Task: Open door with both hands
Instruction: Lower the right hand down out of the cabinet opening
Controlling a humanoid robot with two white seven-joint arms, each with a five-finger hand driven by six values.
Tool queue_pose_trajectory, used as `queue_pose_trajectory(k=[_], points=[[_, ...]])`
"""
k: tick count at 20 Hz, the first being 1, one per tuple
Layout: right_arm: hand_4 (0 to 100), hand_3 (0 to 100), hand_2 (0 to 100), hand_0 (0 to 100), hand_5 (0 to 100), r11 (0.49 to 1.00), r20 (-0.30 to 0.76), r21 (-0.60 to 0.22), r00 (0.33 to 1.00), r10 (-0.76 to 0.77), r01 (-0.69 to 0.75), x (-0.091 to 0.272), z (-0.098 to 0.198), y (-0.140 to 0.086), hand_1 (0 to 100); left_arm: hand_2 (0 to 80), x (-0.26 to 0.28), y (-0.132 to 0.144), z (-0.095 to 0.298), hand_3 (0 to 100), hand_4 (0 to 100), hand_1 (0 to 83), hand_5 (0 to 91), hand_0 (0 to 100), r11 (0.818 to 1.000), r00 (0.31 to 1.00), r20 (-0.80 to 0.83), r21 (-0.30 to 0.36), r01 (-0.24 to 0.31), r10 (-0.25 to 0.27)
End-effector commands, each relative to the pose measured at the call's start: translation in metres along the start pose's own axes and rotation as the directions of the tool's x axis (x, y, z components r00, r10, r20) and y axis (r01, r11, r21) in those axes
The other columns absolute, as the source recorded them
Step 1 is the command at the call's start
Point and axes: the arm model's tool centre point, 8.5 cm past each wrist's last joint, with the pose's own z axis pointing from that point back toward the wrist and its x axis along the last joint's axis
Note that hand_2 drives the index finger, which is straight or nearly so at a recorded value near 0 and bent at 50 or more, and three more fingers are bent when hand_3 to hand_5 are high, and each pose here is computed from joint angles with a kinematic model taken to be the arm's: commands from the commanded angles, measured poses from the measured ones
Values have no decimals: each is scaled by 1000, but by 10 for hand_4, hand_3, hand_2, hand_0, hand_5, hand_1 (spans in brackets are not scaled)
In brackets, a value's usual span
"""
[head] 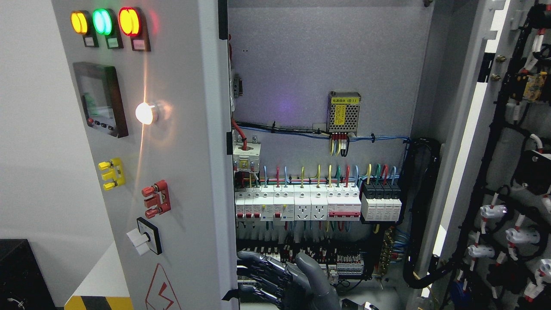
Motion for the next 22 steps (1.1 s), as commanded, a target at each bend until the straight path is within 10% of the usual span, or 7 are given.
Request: queue_pose_trajectory(k=[1,22], points=[[0,0,0,0,0,996,-30,93,1000,6,-3,-7,-14,23,0,0,5,-1,-1,0,0,0,0,0,1000,1000,19,-4,4,-4],[0,0,0,0,0,978,-78,207,997,-13,29,-19,-42,51,0,0,5,-2,-1,0,0,0,0,0,1000,1000,20,-6,5,-5]])
